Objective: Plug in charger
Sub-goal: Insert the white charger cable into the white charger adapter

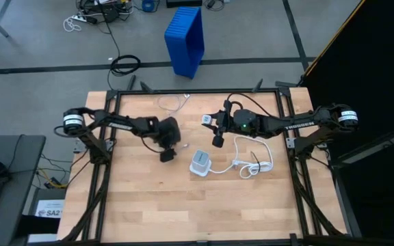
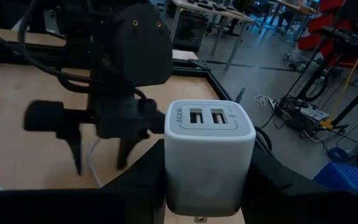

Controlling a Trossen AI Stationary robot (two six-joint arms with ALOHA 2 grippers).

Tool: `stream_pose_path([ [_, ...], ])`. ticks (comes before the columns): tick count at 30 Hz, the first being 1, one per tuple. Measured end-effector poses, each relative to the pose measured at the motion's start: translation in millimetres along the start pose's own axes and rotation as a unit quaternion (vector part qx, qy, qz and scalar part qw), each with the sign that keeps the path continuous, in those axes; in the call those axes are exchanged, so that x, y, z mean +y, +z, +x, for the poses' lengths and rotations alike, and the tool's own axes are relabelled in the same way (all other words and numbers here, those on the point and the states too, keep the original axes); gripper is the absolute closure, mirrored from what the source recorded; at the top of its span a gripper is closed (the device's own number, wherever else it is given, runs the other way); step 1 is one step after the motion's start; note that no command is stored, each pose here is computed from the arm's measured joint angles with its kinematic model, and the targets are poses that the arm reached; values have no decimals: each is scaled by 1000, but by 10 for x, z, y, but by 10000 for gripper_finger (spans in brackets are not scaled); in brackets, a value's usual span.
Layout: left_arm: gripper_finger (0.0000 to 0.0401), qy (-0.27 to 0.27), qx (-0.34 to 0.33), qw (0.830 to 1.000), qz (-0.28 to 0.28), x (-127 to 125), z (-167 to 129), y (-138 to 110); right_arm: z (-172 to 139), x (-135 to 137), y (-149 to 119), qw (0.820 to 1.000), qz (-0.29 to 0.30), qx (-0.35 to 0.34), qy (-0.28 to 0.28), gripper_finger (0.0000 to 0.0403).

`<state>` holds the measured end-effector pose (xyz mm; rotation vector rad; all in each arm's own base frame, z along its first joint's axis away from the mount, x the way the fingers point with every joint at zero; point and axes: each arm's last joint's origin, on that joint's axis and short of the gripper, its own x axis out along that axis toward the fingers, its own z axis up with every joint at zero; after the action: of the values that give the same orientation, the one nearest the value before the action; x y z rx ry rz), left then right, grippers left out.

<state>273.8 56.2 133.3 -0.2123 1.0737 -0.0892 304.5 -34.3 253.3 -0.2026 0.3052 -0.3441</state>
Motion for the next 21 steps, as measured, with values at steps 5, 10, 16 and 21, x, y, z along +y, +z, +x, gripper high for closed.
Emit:
stream_pose_path([
  [5, 174, -29, 24, 999, 22, -123, 28, -39, 0, 5, 1, 1000, 1, -2, 9, 290],
  [10, 197, 3, 14, 999, 36, -165, 22, 1, 0, 7, 2, 1000, 1, -2, 10, 289],
  [16, 214, 65, -78, 991, 84, -135, -21, 268, 0, 6, 2, 1000, 3, -2, 10, 289],
  [21, 215, 77, -117, 983, 117, -137, -36, 350, -1, 10, 0, 1000, 9, -1, 11, 289],
])
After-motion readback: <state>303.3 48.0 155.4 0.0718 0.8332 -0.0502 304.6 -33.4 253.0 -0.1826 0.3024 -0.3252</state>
